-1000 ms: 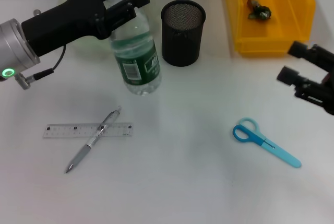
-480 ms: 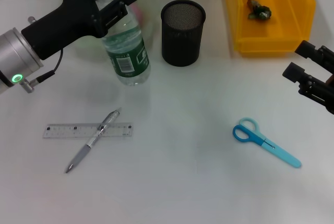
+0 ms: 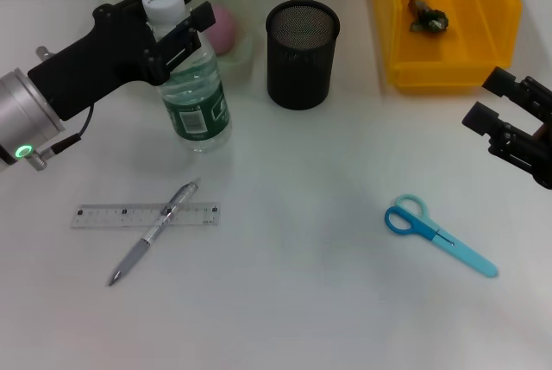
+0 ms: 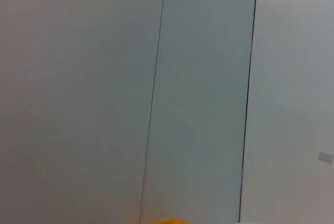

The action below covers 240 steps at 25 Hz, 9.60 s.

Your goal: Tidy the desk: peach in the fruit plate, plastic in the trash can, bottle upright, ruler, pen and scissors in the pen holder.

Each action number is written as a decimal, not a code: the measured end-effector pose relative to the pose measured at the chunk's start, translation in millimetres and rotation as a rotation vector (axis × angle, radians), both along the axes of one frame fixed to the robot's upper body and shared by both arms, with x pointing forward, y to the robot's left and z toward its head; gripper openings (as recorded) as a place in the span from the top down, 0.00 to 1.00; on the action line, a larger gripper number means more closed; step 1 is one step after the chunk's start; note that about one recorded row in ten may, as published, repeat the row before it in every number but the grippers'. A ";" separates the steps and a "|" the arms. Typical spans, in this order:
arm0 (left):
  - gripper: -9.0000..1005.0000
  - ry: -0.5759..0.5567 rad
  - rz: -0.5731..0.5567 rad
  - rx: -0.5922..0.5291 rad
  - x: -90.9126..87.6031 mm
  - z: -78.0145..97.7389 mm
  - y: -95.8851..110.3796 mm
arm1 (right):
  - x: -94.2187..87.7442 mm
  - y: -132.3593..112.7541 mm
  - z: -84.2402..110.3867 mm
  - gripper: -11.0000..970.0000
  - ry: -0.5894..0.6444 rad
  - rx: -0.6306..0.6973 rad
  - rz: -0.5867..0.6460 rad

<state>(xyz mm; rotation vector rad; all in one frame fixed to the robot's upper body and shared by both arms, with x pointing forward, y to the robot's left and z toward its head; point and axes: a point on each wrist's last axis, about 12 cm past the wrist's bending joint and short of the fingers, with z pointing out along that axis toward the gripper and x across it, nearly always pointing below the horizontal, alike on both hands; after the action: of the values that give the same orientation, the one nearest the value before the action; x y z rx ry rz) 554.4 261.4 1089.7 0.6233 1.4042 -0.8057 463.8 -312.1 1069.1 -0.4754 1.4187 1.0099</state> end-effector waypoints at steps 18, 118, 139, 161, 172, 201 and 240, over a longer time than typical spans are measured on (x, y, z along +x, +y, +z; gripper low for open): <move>0.56 -0.064 0.049 0.094 2.4 -4.7 3.3 | 4.5 4.3 -1.6 0.20 0.012 0.005 0.000; 0.28 -0.078 0.119 0.087 13.8 -2.4 2.3 | 23.9 10.1 3.8 0.20 0.003 -0.008 -0.008; 0.28 -0.135 -0.032 -0.048 -14.1 9.5 4.7 | 27.2 -7.0 17.4 0.20 0.038 0.008 -0.023; 0.29 0.153 -0.568 0.189 -27.1 9.7 -45.3 | 53.9 -19.4 117.8 0.20 0.739 -0.668 0.238; 0.29 0.182 -0.545 0.176 -34.9 1.6 -39.1 | 100.4 35.8 139.4 0.21 0.898 -1.087 0.286; 0.29 0.171 -0.577 0.135 -60.5 -12.6 -30.5 | 113.7 134.3 73.9 0.21 0.756 -1.438 0.350; 0.29 0.164 -0.535 0.135 -59.3 -14.7 -26.5 | 103.5 163.5 66.2 0.21 0.820 -1.456 0.173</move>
<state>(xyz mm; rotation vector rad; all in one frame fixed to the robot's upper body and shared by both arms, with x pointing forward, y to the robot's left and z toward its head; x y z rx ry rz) 495.0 234.9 1075.0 1.0837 1.4667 -1.2095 567.3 -148.5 1135.3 -1.3181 2.8021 0.0554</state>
